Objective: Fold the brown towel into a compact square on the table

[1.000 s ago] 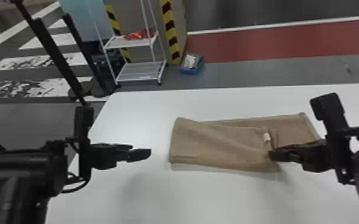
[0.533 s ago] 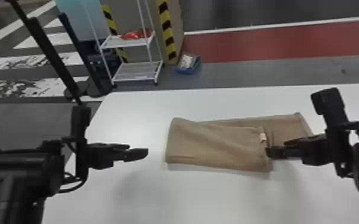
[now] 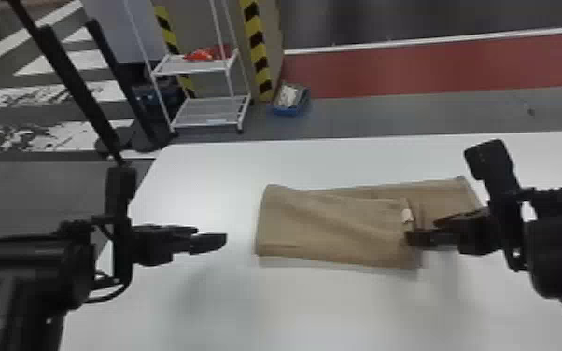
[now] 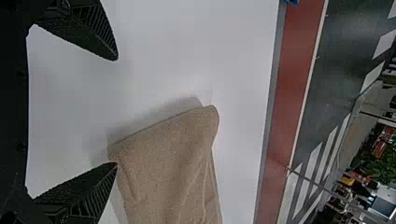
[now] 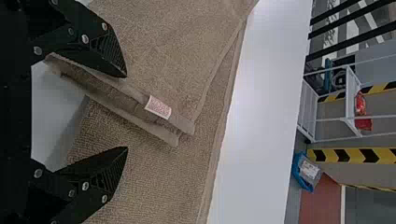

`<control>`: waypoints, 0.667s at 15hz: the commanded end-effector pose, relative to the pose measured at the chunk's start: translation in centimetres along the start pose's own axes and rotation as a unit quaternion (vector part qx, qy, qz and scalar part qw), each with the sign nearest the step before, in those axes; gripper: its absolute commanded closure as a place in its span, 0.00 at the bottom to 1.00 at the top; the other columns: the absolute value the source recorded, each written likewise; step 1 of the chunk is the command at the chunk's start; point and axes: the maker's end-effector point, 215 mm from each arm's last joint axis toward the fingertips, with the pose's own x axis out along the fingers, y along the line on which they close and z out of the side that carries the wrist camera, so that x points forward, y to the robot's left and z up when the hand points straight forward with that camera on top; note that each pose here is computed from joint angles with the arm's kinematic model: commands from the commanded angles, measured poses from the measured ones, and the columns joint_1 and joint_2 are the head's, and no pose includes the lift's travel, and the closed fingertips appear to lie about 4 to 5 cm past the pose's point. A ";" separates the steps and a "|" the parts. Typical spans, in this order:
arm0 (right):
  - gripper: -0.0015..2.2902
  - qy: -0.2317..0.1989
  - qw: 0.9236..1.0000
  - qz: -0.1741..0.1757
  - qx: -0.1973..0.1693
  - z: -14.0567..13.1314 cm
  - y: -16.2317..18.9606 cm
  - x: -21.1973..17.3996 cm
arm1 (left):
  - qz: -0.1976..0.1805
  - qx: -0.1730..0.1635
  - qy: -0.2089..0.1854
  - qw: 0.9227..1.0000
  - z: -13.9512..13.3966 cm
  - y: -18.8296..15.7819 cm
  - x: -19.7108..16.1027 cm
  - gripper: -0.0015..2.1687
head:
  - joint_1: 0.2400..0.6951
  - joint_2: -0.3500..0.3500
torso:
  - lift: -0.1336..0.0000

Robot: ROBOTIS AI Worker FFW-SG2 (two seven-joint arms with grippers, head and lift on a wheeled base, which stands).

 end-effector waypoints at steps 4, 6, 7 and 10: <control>0.17 0.001 1.000 0.007 -0.009 0.2 0.7 0.6 | 0.002 0.000 0.001 1.000 -0.2 0.4 -0.1 0.04 | 1.00 0.86 | 0.08; 0.17 0.004 1.000 0.008 -0.016 0.1 0.9 0.9 | 0.002 0.000 0.001 1.000 -0.3 0.4 -0.1 0.04 | 1.00 0.86 | 0.08; 0.17 0.008 1.000 0.008 -0.020 -0.1 1.2 1.1 | 0.002 -0.001 0.002 1.000 -0.4 0.4 -0.1 0.04 | 1.00 0.86 | 0.08; 0.23 0.007 1.000 0.014 -0.026 -0.1 1.6 1.4 | 0.002 -0.001 0.002 1.000 -0.5 0.5 -0.1 0.04 | 1.00 0.87 | 0.08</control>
